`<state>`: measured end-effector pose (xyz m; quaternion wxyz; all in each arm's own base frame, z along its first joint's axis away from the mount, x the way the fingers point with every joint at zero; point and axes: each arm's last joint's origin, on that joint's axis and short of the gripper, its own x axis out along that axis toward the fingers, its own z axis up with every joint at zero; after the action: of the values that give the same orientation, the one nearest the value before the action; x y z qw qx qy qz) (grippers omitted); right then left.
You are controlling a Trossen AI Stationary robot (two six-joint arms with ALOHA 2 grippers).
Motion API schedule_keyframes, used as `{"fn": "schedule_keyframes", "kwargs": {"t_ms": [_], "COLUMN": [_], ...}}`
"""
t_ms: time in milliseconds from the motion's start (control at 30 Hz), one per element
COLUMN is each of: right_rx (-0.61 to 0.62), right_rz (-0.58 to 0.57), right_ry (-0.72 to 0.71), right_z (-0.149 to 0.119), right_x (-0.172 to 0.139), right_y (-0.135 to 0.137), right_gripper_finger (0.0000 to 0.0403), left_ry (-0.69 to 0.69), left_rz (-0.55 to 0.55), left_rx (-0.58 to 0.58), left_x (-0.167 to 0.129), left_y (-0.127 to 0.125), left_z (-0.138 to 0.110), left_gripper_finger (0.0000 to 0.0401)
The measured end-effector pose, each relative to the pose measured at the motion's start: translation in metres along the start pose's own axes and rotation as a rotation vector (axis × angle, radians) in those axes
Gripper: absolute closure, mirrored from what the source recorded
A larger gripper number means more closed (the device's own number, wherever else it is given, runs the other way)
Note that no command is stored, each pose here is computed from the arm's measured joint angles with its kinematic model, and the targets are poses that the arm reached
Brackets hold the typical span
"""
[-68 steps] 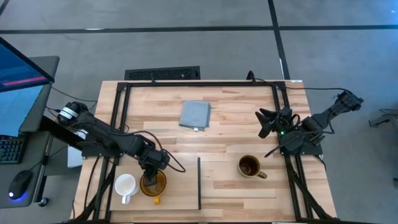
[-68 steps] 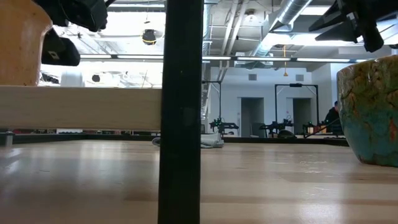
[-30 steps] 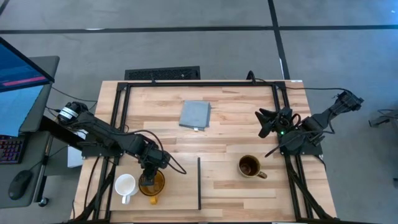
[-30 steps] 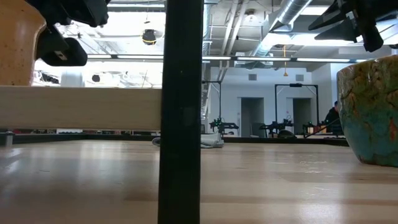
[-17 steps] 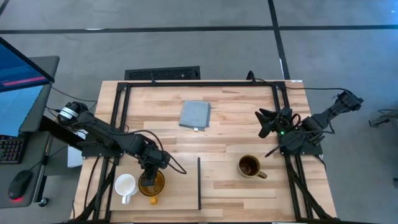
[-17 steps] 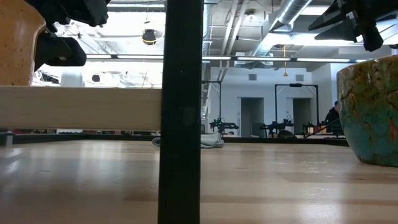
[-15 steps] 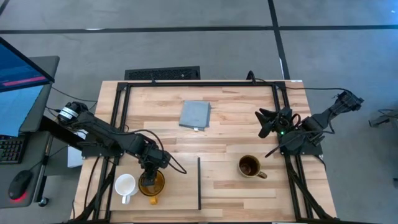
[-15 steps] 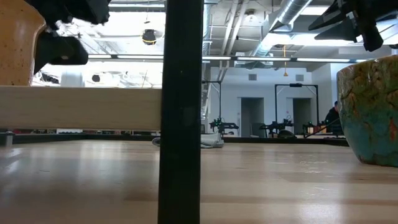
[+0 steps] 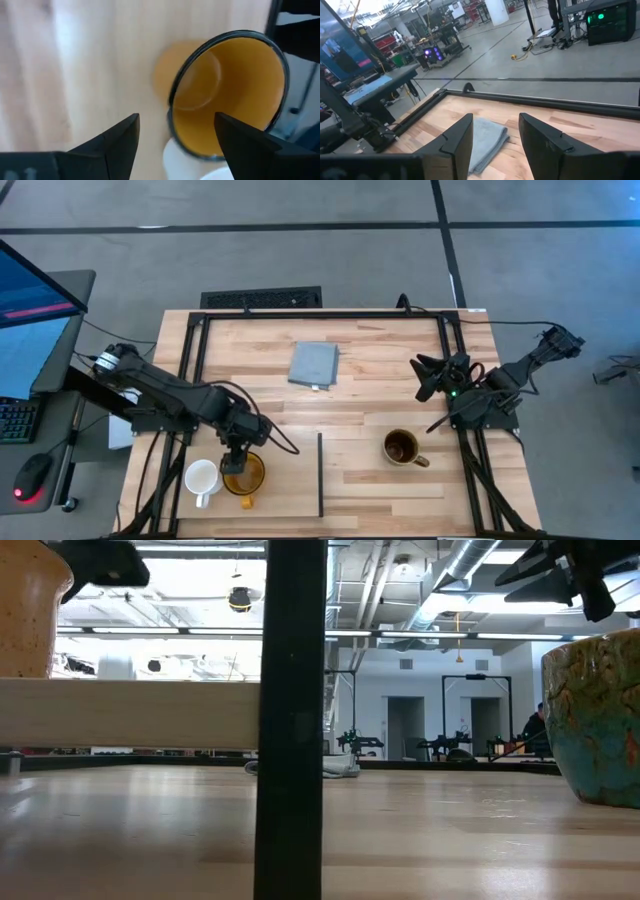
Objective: Stack small to large cups/mugs on shelf
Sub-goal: Put the green patterned mug on the shelf
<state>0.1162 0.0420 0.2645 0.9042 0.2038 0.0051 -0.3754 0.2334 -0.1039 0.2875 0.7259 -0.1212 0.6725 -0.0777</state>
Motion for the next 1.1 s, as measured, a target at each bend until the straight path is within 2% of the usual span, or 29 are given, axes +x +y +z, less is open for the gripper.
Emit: {"fn": "schedule_keyframes", "kwargs": {"t_ms": [133,233,333,467,600,700,867,1100], "right_rx": [0.002,0.004,0.009,-0.032,-0.09,-0.13,-0.125,-0.059], "right_rz": [0.001,0.001,0.003,0.012,0.047,0.144,0.317,0.375], "right_ry": [0.0,0.0,-0.001,-0.009,-0.026,0.012,0.126,0.328], "right_z": [0.0,0.0,0.001,0.002,0.009,0.016,0.034,0.058], "right_x": [0.0,0.0,0.0,0.0,0.0,-0.002,-0.005,-0.008], "right_y": [0.0,0.0,0.001,0.003,0.01,0.015,0.022,0.02], "right_gripper_finger": [0.0221,0.022,0.0222,0.0223,0.022,0.022,0.0223,0.022], "left_ry": [-0.067,-0.194,-0.374,-0.684,-0.935,-1.073,-1.229,-1.341], "left_rz": [0.131,0.23,0.327,0.438,0.472,0.47,0.448,0.385], "left_rx": [0.005,0.024,0.027,-0.022,-0.074,-0.113,-0.188,-0.187], "left_x": [-0.021,-0.037,-0.054,-0.086,-0.103,-0.101,-0.078,-0.044], "left_y": [-0.001,-0.001,0.0,0.002,0.006,0.012,0.028,0.042], "left_z": [0.0,-0.002,-0.008,-0.021,-0.041,-0.056,-0.074,-0.083], "left_gripper_finger": [0.0154,0.0154,0.0154,0.0154,0.0154,0.0154,0.0154,0.0154]}}
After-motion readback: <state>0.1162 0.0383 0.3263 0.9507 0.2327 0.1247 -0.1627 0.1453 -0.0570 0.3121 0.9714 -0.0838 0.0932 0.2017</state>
